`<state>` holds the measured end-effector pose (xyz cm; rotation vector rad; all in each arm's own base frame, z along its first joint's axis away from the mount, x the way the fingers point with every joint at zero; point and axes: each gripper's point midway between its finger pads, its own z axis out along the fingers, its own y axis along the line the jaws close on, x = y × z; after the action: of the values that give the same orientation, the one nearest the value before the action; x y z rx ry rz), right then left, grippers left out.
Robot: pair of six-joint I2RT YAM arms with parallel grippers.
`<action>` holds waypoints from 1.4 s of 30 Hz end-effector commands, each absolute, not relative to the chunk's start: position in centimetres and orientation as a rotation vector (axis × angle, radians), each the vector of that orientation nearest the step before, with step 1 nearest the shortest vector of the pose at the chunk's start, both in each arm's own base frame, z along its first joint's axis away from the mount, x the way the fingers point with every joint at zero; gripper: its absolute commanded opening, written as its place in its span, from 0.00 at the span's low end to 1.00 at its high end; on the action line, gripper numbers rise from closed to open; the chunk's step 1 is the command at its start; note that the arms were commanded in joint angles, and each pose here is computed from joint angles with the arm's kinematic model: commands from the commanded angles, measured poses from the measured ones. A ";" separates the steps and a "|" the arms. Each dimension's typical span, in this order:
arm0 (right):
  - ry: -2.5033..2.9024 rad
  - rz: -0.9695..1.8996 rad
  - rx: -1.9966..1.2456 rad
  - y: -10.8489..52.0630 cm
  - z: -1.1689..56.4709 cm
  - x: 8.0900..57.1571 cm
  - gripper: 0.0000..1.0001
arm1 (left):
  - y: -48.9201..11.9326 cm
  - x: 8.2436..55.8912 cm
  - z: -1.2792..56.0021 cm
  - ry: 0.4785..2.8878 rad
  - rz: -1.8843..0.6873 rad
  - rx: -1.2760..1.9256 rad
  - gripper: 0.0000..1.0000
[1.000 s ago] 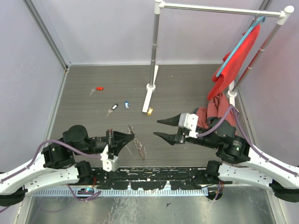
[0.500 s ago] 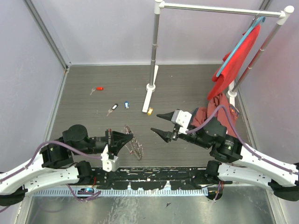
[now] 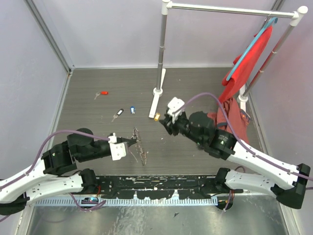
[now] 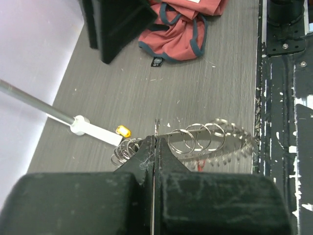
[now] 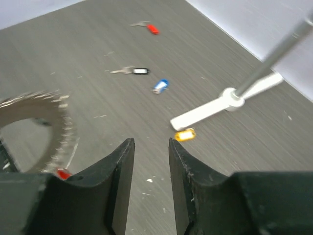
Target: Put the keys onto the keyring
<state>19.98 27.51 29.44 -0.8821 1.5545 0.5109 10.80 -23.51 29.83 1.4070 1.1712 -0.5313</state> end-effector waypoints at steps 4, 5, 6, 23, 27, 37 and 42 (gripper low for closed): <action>1.813 0.581 -0.516 25.5 29.1 27.2 0.43 | -20.7 11.1 30.4 1.287 -0.554 1.222 0.00; 1.847 0.579 -0.497 25.8 28.3 28.0 0.43 | -20.4 11.1 30.2 1.299 -0.553 1.206 0.00; 1.869 0.580 -0.480 26.0 27.9 28.6 0.43 | -20.1 11.1 30.0 1.308 -0.557 1.187 0.00; 2.244 0.671 -0.229 26.9 14.4 39.0 0.39 | -21.4 13.2 25.4 1.429 -0.535 1.070 0.00; 2.293 0.771 -0.210 27.7 12.0 40.0 0.39 | -21.7 13.3 25.1 1.428 -0.520 1.097 0.00; 2.329 0.815 -0.109 27.6 8.6 42.7 0.40 | -21.8 13.5 24.9 1.427 -0.505 1.104 0.00; 2.349 0.838 -0.124 28.1 7.7 43.0 0.38 | -21.7 13.6 24.8 1.432 -0.488 1.119 0.00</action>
<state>40.83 26.62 4.96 -0.1116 2.4509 0.7541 13.24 -21.28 23.19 1.1513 1.4845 -0.4822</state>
